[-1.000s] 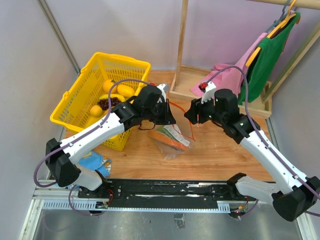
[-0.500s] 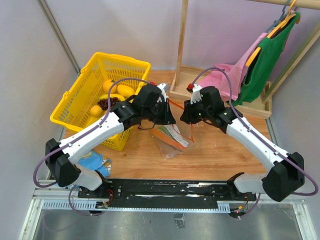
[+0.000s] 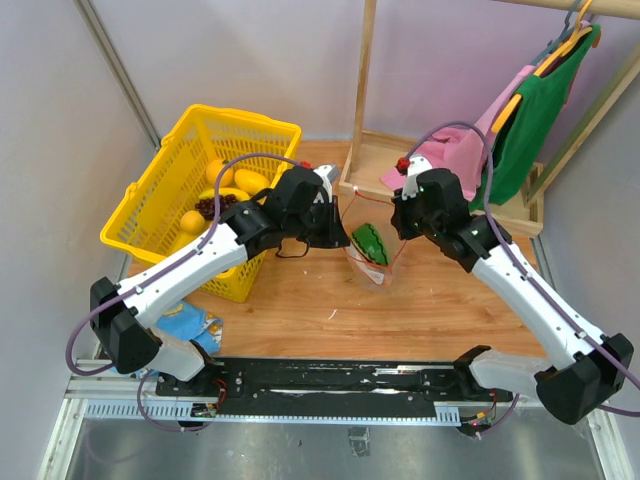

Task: Place the food in the zip-top bag and seal the zipper
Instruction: Adjust the zipper food storage bag at the center of the board, then pick up the fake fruit from the bin.

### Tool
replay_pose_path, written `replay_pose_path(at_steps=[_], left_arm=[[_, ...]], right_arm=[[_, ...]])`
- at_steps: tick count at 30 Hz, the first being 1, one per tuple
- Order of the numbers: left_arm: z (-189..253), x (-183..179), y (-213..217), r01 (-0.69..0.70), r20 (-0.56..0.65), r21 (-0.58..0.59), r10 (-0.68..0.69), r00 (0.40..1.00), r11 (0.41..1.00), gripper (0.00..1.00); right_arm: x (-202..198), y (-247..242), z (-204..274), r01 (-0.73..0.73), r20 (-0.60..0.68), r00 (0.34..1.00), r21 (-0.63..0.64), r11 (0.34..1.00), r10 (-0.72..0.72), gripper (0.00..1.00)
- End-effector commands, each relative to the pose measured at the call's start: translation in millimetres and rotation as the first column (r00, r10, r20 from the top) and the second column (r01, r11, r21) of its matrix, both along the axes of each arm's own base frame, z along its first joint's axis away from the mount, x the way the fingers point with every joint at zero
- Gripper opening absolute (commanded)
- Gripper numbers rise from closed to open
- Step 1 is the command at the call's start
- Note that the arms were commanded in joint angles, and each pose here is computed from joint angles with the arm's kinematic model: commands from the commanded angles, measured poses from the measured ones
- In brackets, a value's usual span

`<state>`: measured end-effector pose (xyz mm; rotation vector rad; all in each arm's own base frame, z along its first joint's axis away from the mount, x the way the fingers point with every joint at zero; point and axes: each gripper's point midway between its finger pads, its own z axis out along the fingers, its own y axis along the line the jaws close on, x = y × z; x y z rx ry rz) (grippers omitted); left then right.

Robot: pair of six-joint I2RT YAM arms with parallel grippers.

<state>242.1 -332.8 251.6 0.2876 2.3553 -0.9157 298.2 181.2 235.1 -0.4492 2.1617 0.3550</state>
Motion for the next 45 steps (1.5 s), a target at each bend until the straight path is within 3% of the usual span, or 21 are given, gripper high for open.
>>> replay_pose_path(at_steps=[1,8,11,14,22,29,37,45], left_arm=[[-3,3,-1,-0.005,0.009,0.027,0.004,1.0,1.0,0.0],[-45,7,-1,-0.025,-0.063,0.115,0.032,0.997,0.993,0.0],[-39,10,0,-0.041,-0.045,0.101,0.046,0.998,0.994,0.01],[-23,16,3,-0.073,0.008,0.073,0.073,0.997,0.995,0.1],[18,29,29,-0.168,0.127,0.055,0.16,0.979,0.984,0.47],[43,48,86,-0.281,0.19,0.071,0.264,0.946,0.957,0.61],[44,74,182,-0.467,0.265,0.228,0.407,0.874,0.854,0.8],[8,102,266,-0.601,0.265,0.352,0.54,0.799,0.717,0.88]], right_arm=[[5,-35,13,0.137,0.083,0.988,-0.102,0.985,-0.129,0.01],[3,-35,-4,0.152,0.069,0.987,-0.084,0.985,-0.146,0.01],[2,-29,-5,0.138,0.062,0.989,-0.061,0.989,-0.134,0.01],[3,-30,-6,0.139,0.065,0.989,-0.067,0.988,-0.135,0.01],[2,-26,-5,0.124,0.059,0.991,-0.049,0.991,-0.121,0.01],[1,-25,-9,0.121,0.052,0.992,-0.047,0.992,-0.119,0.01],[0,-24,-12,0.113,0.047,0.993,-0.047,0.992,-0.111,0.01],[0,-21,-18,0.098,0.032,0.995,-0.049,0.994,-0.096,0.01]])
